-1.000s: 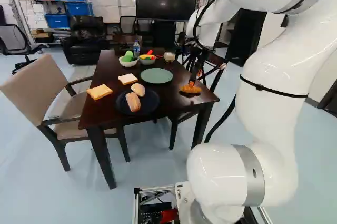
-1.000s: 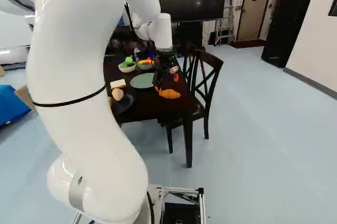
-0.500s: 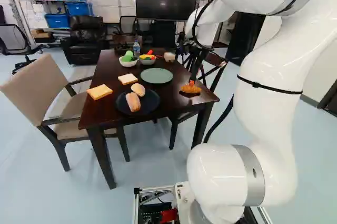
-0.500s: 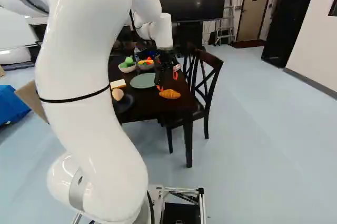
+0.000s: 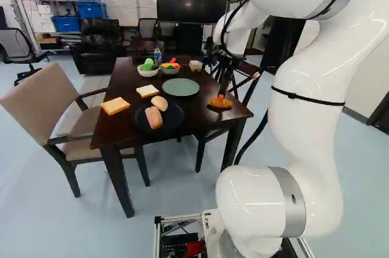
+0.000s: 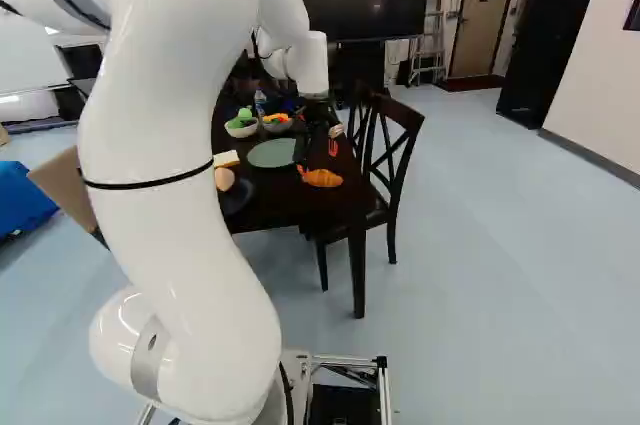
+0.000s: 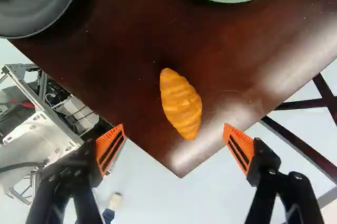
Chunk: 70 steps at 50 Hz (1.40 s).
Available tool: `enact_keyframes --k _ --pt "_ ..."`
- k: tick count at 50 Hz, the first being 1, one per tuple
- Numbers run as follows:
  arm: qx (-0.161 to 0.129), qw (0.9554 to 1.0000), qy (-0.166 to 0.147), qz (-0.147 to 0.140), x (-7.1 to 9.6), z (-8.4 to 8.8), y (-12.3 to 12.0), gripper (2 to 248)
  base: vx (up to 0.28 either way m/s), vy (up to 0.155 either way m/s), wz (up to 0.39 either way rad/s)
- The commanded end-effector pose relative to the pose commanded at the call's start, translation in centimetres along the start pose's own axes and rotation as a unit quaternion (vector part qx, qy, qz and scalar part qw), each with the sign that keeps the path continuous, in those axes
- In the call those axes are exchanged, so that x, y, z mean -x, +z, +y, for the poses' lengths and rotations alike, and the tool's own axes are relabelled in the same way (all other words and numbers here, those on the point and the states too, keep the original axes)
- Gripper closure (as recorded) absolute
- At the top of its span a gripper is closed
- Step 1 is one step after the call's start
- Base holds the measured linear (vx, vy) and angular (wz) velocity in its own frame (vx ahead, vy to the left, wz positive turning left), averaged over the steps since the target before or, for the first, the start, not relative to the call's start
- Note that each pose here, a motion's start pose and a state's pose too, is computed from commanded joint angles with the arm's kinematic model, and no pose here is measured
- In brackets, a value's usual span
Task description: Move the croissant to the empty plate
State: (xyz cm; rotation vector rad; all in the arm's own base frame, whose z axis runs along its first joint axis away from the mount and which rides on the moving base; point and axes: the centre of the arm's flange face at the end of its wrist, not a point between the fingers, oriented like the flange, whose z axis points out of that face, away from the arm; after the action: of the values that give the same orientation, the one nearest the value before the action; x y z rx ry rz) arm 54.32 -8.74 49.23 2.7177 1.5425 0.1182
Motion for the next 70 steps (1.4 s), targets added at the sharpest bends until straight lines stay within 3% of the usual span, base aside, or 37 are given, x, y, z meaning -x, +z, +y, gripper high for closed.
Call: enact_keyframes --k 25,61,62,70 --pt "-0.017 0.9998 0.001 -0.007 -0.4 1.4 4.0 3 0.000 0.000 0.000" --pt "-0.007 1.0000 0.001 -0.004 -0.4 1.6 4.0 3 0.000 0.000 0.000" --pt "-0.007 1.0000 0.001 -0.004 -0.4 1.6 4.0 14 0.000 0.000 0.000" --pt "-0.006 1.0000 0.001 -0.003 -0.4 1.6 4.0 26 0.000 0.000 0.000"
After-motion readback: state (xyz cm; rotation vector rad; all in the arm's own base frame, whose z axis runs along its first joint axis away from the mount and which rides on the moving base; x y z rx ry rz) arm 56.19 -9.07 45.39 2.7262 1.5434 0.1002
